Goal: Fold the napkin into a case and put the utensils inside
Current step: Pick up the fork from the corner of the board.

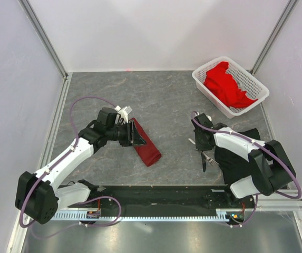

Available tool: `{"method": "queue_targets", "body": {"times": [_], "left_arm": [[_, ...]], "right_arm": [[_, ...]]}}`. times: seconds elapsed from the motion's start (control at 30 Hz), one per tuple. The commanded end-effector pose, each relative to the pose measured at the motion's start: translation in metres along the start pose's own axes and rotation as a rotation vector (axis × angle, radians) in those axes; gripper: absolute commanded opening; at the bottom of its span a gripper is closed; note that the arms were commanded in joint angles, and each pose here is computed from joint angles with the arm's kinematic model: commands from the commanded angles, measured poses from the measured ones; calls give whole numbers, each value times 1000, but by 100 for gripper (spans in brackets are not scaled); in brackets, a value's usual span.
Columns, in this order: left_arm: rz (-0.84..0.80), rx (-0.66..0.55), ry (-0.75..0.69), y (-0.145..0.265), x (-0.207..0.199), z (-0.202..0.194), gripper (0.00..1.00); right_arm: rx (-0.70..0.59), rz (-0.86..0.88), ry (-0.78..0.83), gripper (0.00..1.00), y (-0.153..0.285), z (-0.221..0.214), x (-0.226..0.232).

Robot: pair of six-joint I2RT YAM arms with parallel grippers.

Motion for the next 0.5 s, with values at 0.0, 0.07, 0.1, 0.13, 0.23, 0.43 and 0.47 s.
{"method": "queue_targets", "body": {"times": [0.0, 0.07, 0.1, 0.13, 0.23, 0.43, 0.47], "left_arm": [[-71, -3, -58, 1, -15, 9, 41], [-92, 9, -52, 2, -19, 8, 42], [-99, 10, -49, 3, -21, 8, 42], [-108, 13, -49, 3, -24, 8, 43], [-126, 12, -51, 7, -29, 8, 45], [-127, 15, -29, 8, -29, 6, 46], [-127, 16, -27, 8, -29, 6, 46]], "right_arm": [[-40, -1, -6, 27, 1, 6, -1], [-43, 3, -7, 21, 1, 7, 0], [-44, 1, -5, 21, 1, 7, -1], [-37, 1, -4, 21, -1, 6, 0], [-27, 14, -2, 21, -4, 5, 3], [-17, 27, -7, 19, -12, 4, 7], [-21, 28, -5, 11, -11, 6, 7]]}}
Point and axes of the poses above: each gripper's point midway between its finger pads, its own y axis back along the fingers, its own x axis along the line the jaws close on, z = x × y, the point moved 2 cm from there along y, back along the fingers
